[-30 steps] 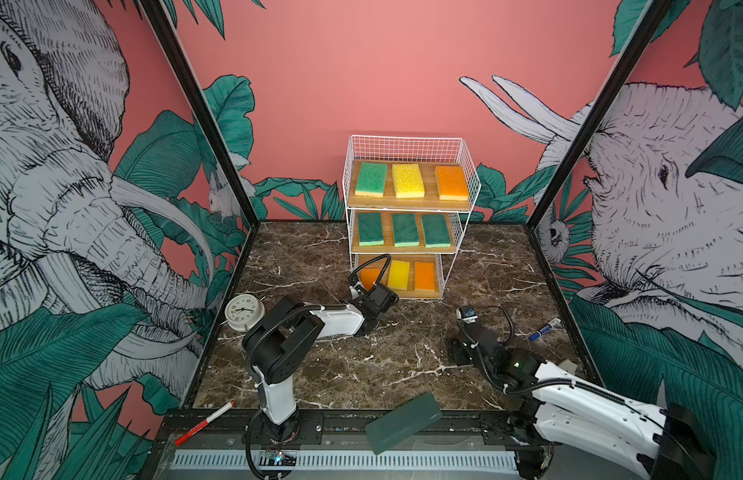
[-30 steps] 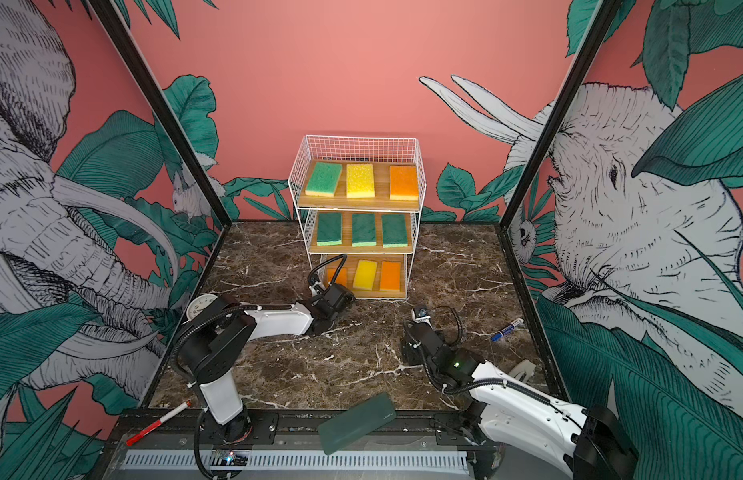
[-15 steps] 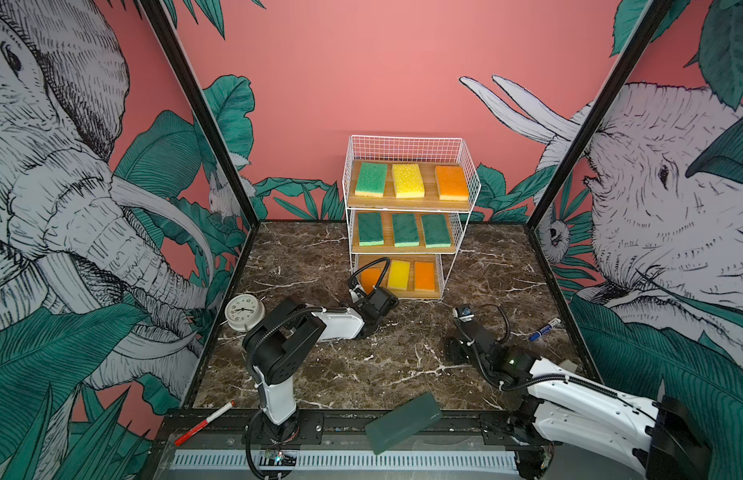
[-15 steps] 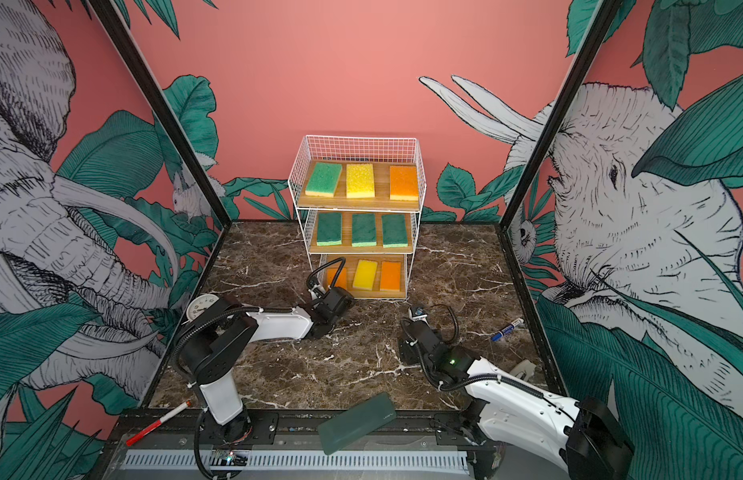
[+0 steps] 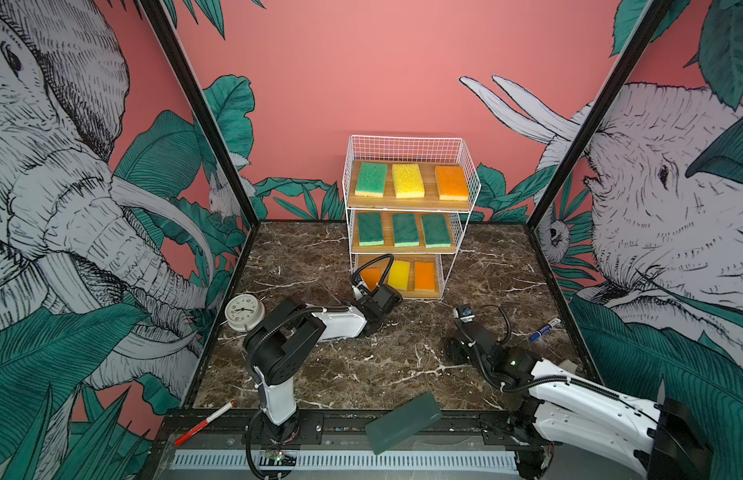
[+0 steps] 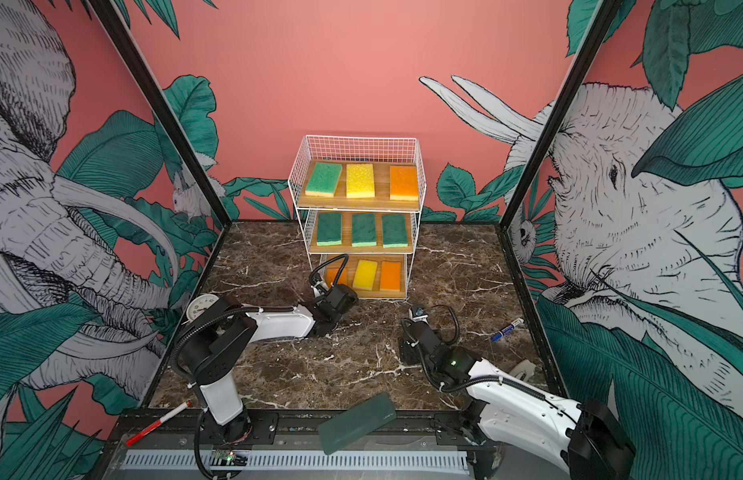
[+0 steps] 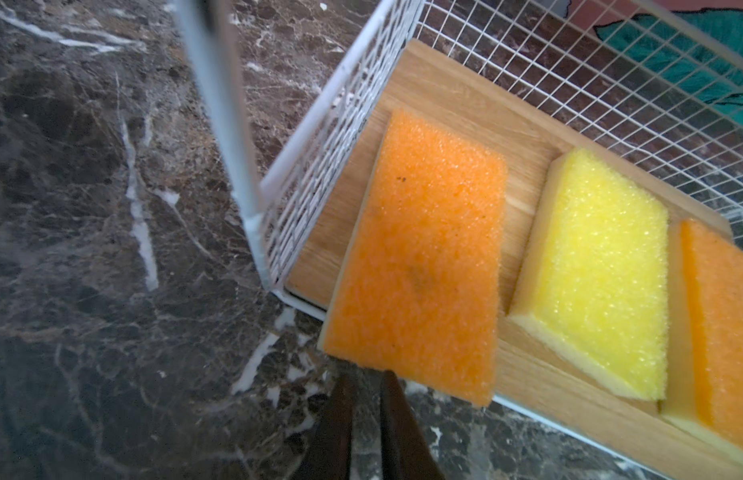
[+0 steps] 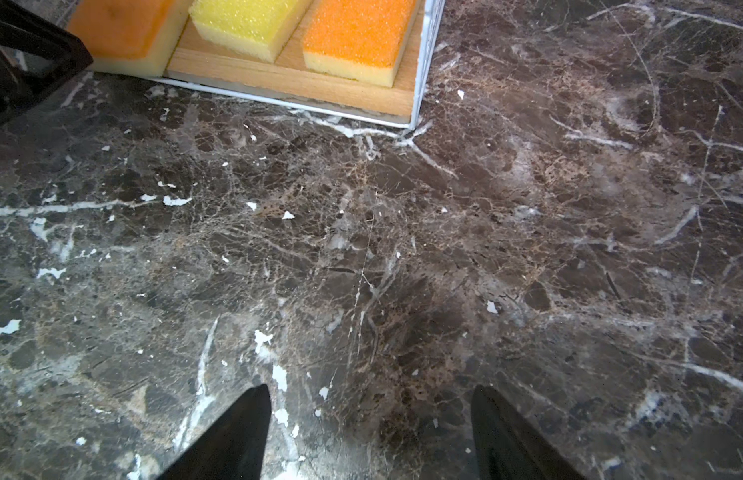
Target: Place and organize the cleaning sponges onto the shelf
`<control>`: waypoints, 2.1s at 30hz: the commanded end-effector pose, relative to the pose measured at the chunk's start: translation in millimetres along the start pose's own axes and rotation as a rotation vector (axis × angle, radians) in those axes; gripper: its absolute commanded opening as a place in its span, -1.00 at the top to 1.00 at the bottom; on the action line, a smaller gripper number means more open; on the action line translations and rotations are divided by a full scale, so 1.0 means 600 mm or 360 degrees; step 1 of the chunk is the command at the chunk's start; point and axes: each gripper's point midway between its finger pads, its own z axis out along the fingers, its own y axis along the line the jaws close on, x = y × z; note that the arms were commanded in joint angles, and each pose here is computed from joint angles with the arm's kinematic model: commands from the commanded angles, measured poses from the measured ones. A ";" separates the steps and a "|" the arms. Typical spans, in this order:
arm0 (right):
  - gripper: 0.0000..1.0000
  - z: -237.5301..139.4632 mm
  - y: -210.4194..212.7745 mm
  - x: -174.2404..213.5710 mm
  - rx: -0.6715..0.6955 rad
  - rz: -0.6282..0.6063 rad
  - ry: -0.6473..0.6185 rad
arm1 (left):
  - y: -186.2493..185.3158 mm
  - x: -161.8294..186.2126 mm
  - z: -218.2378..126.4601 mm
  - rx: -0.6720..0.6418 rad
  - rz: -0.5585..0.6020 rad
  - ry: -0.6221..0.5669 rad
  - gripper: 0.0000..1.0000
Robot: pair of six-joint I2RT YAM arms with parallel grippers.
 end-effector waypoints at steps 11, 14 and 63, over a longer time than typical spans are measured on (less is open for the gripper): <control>-0.58 0.001 -0.001 0.000 -0.0005 -0.0003 -0.0040 | -0.020 -0.026 0.005 -0.0015 -0.0004 -0.0070 0.67; -0.58 0.001 -0.001 -0.001 -0.0004 -0.0012 -0.0041 | -0.021 -0.029 0.007 -0.0022 -0.0003 -0.0071 0.66; -0.58 -0.001 -0.008 0.002 0.0000 -0.0021 -0.0083 | 0.006 0.007 -0.005 -0.0016 -0.0125 0.0073 0.72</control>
